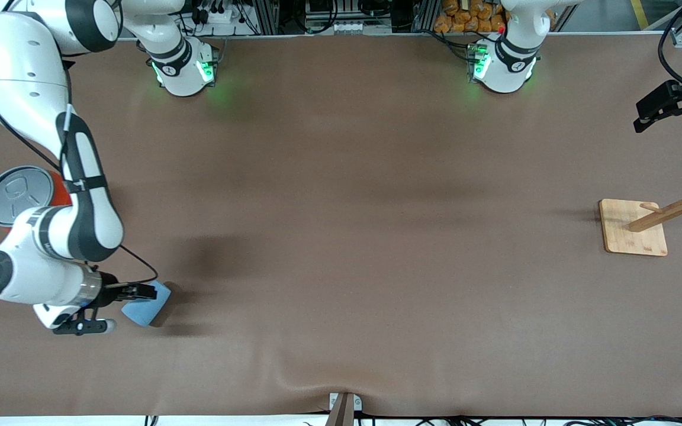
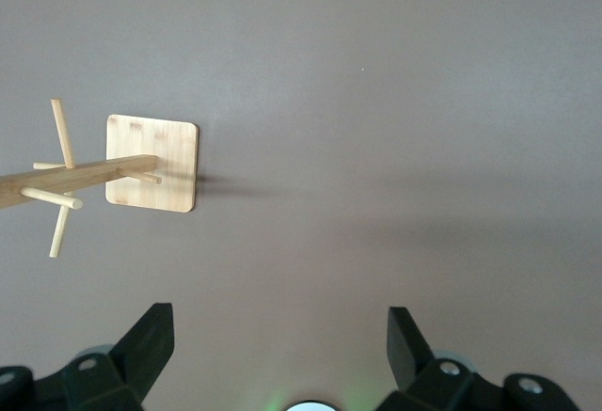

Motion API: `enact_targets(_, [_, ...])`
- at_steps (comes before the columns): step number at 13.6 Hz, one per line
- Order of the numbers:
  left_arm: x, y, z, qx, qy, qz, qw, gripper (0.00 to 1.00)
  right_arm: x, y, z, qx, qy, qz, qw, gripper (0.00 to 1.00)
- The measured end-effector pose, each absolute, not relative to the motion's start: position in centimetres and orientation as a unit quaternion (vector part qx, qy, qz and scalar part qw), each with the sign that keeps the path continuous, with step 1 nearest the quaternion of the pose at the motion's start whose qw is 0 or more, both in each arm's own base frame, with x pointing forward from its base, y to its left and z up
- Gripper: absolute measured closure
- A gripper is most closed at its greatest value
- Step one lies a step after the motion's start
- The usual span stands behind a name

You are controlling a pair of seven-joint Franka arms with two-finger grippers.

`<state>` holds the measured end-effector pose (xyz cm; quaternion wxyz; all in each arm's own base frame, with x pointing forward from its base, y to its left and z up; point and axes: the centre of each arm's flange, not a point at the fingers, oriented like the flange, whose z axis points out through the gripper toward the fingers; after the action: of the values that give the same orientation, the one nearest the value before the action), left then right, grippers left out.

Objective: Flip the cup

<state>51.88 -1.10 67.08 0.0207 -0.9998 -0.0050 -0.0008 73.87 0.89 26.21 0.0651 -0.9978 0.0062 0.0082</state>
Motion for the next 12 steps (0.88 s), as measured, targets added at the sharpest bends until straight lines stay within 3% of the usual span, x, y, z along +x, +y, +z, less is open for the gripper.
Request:
enact_targets(5, [51.9,-1.0,67.1,-1.000,-0.006,-0.001,0.021,0.00,74.9,0.4,23.4,-0.999,0.001,-0.037,0.038,0.00])
enact_targets(12, [51.9,-0.9,67.0,-1.000,-0.007,0.000,0.021,0.00,74.8,-0.5,21.5,-0.998,-0.040,-0.035,0.029,0.04])
